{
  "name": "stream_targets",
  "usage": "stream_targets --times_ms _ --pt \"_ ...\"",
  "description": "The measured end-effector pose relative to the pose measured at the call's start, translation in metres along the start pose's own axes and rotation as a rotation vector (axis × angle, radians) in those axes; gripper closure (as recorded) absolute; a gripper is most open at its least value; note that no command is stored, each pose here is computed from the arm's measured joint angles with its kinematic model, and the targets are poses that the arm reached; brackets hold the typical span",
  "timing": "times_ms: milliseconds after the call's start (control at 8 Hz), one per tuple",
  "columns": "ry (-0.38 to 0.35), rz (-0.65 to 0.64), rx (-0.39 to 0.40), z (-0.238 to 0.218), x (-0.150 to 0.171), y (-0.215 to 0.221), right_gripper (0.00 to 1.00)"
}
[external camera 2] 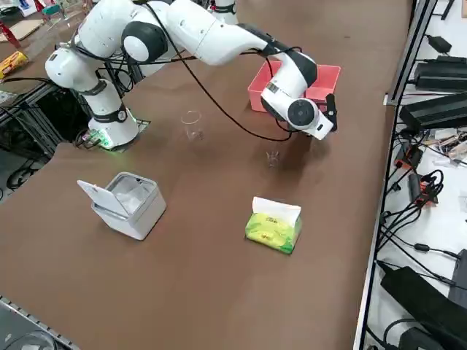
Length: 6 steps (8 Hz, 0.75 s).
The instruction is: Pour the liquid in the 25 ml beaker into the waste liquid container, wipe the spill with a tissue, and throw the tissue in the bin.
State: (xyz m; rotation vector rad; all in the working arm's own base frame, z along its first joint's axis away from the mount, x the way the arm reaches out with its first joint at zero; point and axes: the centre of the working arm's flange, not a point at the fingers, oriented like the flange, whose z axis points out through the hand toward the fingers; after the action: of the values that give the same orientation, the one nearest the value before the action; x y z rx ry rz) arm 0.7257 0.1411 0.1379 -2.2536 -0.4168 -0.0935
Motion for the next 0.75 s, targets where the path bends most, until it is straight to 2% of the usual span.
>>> stream_targets --times_ms 750 --pt "0.0 -0.003 -0.002 0.0015 0.0006 -0.0015 0.95"
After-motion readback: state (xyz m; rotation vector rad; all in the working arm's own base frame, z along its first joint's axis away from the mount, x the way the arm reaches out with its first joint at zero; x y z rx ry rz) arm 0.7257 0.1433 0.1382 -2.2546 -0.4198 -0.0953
